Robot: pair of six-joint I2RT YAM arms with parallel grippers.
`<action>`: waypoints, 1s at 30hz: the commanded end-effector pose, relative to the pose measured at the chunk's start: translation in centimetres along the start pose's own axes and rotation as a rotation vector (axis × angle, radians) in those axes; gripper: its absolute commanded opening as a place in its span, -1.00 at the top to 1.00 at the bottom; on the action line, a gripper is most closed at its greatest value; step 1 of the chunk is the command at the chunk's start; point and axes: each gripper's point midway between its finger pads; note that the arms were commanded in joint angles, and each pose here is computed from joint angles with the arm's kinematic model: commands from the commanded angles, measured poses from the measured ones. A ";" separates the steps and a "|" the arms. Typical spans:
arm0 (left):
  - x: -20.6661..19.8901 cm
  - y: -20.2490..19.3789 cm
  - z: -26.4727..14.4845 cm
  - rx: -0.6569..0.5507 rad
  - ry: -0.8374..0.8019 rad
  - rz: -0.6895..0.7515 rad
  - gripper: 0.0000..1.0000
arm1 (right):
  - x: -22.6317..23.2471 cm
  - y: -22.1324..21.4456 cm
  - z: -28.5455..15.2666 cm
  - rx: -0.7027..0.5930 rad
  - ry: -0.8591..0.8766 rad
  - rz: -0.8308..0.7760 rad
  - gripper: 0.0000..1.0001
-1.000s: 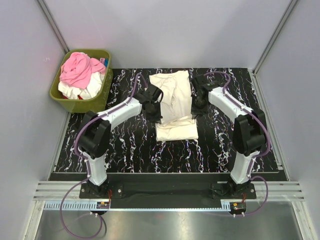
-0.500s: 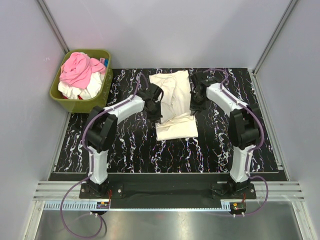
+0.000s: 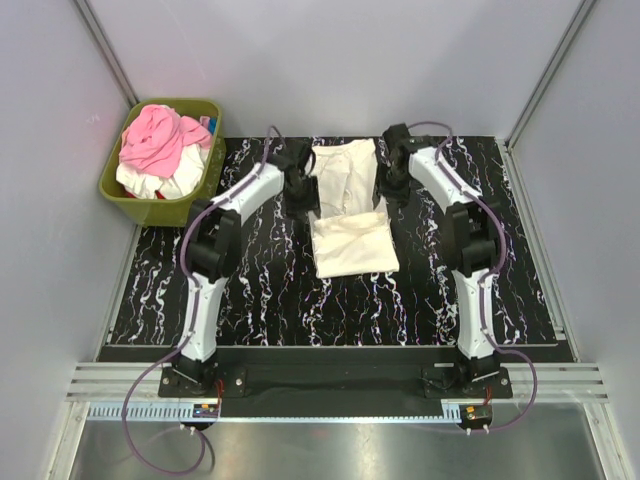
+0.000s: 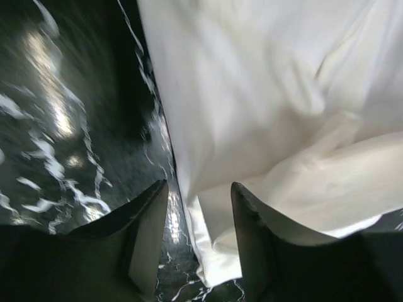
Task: Fold and stack the t-shirts
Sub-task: Fold the tshirt
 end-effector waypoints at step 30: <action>-7.5 -12.8 -2.2 -0.004 -0.291 0.025 -0.11 | -1.0 -12.0 -2.5 0.138 0.346 0.026 0.55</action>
Point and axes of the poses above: each gripper's point midway between its finger pads, its own z axis out along the fingers, its own x axis along the line the jaws close on, y = z × x, and after that the axes turned 1 degree about z, right-handed
